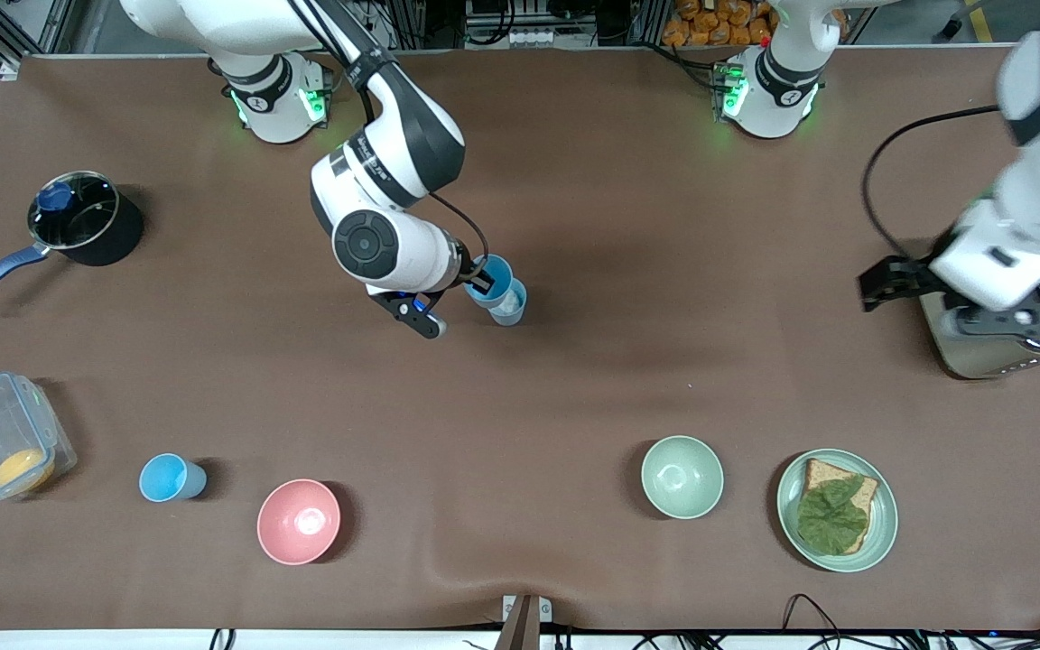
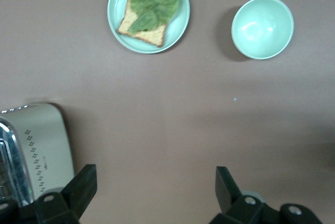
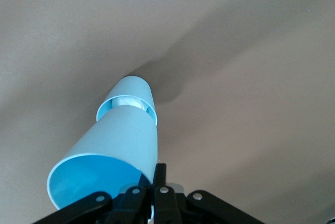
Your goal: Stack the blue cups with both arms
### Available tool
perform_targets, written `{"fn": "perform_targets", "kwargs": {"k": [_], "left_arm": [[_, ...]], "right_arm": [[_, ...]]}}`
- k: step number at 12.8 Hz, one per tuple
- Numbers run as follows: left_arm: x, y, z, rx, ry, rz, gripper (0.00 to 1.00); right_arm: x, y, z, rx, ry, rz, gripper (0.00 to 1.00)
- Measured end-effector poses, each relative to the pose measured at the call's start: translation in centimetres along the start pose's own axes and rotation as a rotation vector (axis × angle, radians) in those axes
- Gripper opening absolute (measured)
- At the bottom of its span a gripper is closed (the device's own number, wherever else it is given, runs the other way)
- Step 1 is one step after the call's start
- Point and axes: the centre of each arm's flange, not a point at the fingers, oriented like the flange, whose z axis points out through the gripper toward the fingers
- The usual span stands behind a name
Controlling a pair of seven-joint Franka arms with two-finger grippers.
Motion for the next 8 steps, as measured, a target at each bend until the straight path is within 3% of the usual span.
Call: {"fn": "perform_targets", "kwargs": {"k": [8], "left_arm": [[-1.6,-3.5,-2.0,-0.017,-0.026,-0.044,1.00]], "right_arm": [[-0.3,-0.6,3.9,0.033,0.015,0.014,0.03]]}}
